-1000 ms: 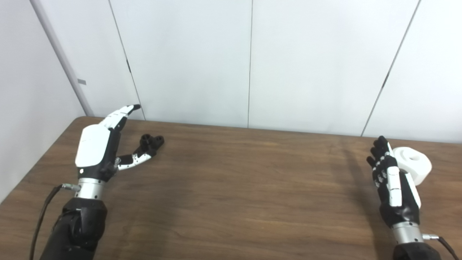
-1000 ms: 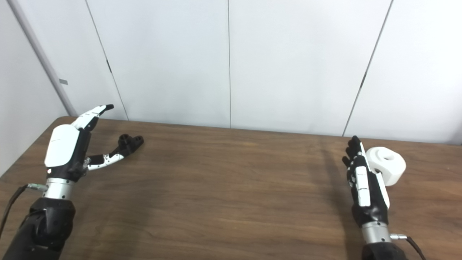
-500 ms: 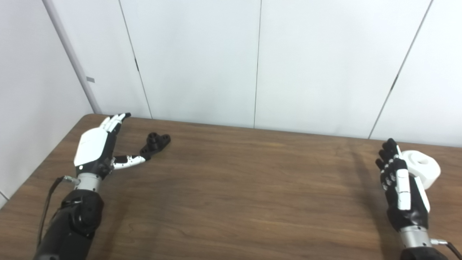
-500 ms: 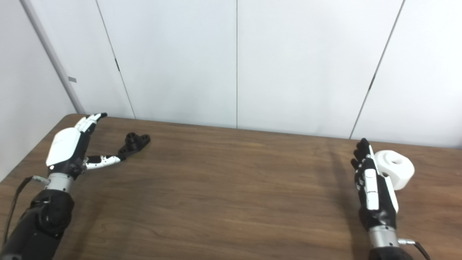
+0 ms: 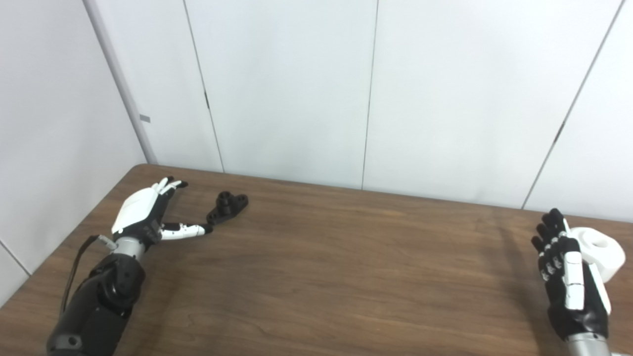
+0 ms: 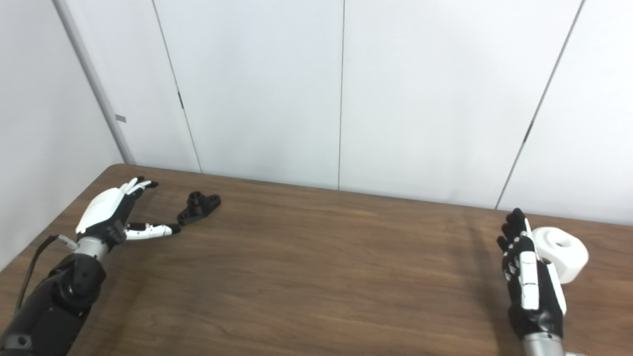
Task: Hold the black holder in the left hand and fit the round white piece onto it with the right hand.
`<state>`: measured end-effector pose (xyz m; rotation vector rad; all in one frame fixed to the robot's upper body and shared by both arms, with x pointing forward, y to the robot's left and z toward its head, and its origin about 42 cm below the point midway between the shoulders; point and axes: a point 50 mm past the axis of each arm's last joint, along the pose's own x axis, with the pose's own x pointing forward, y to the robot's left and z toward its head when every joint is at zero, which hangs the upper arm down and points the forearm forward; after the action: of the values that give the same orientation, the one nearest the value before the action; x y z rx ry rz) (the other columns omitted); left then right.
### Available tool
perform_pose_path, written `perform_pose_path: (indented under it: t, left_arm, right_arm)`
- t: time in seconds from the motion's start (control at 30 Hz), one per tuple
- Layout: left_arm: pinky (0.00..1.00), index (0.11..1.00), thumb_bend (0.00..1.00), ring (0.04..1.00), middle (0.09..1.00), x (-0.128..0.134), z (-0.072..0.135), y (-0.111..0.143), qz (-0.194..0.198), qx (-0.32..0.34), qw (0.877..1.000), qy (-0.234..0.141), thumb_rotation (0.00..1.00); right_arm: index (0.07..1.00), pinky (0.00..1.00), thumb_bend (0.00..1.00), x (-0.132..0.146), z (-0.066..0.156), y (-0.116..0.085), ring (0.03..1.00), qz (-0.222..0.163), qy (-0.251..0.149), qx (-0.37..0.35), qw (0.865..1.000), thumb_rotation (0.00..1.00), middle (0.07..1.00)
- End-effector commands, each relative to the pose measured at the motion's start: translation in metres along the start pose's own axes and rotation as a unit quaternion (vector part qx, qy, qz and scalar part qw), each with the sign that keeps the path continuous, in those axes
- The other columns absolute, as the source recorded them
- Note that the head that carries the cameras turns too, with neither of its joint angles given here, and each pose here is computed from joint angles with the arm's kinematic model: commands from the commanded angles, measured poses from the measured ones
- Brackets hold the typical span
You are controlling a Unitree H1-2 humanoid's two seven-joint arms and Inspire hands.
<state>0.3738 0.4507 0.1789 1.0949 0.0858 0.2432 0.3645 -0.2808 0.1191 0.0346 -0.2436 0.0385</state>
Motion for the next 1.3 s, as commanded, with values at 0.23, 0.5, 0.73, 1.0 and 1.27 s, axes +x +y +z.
perform_pose_path:
  t: [0.23,0.5,0.73,1.0,1.27]
  left_arm:
    - [1.0,0.883,1.0,1.0,0.971,0.02,0.006,0.02,0.0,-0.009,0.999,-0.031,0.48]
    - [1.0,0.856,1.0,1.0,0.946,0.03,0.003,0.014,-0.015,-0.013,0.999,-0.034,0.46]
    - [1.0,0.851,1.0,0.995,0.933,0.035,0.002,0.012,-0.017,-0.017,0.999,-0.043,0.44]
    - [1.0,0.849,0.99,0.989,0.931,0.037,-0.001,0.013,-0.017,-0.012,0.999,-0.037,0.43]
    - [0.96,0.843,0.98,0.988,0.931,0.041,-0.002,0.02,-0.017,-0.03,0.999,-0.025,0.45]
  right_arm:
    - [1.0,1.0,0.3,-0.035,-0.031,-0.008,1.0,-0.011,0.052,0.018,0.998,1.0,1.0]
    - [1.0,1.0,0.34,-0.036,-0.027,-0.008,1.0,-0.019,0.048,0.025,0.998,1.0,1.0]
    - [1.0,1.0,0.32,-0.036,-0.022,-0.008,1.0,-0.017,0.045,0.028,0.998,1.0,1.0]
    - [1.0,1.0,0.3,-0.039,-0.017,-0.011,1.0,-0.017,0.037,0.025,0.999,1.0,1.0]
    - [1.0,1.0,0.3,-0.041,-0.008,-0.008,1.0,-0.019,0.033,0.03,0.999,1.0,1.0]
